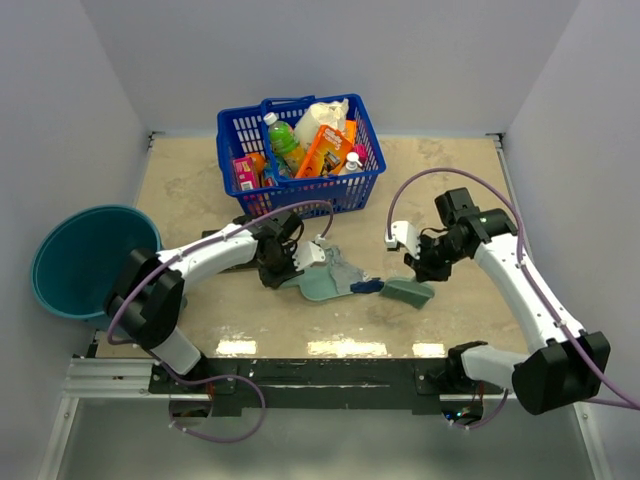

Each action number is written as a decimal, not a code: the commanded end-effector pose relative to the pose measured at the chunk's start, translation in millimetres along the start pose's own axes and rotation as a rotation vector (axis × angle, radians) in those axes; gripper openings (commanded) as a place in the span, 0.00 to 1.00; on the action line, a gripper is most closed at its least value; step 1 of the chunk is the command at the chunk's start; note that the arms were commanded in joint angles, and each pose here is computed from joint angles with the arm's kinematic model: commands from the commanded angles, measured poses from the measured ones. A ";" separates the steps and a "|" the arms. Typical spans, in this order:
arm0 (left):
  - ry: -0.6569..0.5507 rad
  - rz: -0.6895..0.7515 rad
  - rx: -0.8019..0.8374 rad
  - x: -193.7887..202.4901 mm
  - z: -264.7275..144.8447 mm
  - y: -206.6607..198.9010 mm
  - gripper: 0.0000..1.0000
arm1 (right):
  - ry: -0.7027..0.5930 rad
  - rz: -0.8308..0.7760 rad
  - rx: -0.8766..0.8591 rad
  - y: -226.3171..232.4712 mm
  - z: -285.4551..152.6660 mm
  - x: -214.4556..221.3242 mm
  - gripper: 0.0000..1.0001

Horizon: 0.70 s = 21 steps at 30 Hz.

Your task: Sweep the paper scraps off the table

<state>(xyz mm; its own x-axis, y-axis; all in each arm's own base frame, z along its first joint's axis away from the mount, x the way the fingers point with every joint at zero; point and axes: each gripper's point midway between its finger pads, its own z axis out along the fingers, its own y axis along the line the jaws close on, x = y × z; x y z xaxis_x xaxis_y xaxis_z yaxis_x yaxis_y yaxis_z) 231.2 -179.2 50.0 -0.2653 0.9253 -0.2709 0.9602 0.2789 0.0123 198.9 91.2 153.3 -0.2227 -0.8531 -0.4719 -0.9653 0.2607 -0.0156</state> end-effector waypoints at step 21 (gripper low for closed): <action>0.203 0.109 -0.092 -7.8 -37.8 29.8 0.00 | -0.150 0.000 0.201 -36.6 -12.3 -78.7 0.00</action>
<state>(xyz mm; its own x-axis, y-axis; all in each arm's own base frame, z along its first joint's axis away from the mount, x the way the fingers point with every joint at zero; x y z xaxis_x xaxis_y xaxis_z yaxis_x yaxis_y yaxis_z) 254.1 -173.6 78.7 -0.2025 0.9738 -0.1038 0.9723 0.2125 0.0968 248.6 149.3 171.4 -0.1708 -0.8060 -0.5667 -0.9488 0.2896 -0.1259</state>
